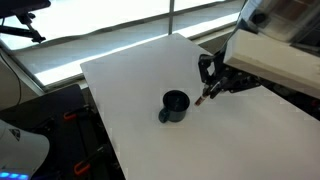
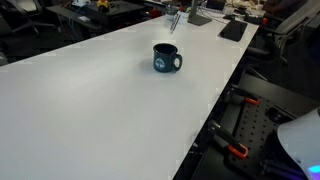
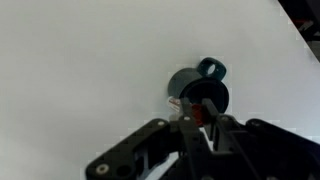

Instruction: Put the sharpie on the table

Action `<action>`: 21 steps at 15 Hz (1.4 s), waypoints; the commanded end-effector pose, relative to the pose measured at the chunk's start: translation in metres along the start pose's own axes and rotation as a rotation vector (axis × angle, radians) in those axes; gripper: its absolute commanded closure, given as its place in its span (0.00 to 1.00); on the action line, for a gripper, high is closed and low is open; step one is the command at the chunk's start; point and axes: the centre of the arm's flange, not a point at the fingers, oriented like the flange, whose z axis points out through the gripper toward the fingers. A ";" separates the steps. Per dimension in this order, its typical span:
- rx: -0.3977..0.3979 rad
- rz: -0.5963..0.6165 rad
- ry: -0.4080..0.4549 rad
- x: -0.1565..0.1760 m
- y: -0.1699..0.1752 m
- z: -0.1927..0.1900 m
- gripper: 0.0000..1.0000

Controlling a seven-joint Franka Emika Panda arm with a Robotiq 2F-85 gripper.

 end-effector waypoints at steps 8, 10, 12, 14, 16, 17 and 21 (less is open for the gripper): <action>0.063 0.009 -0.037 -0.016 0.002 0.077 0.97; 0.075 0.010 -0.049 -0.017 0.002 0.093 0.97; 0.087 0.012 -0.062 -0.018 0.002 0.107 0.97; 0.097 0.011 -0.066 -0.018 0.001 0.117 0.97; 0.101 0.010 -0.072 -0.017 0.000 0.124 0.97; 0.104 0.008 -0.074 -0.016 0.000 0.126 0.97; 0.125 -0.003 -0.080 -0.011 -0.004 0.128 0.61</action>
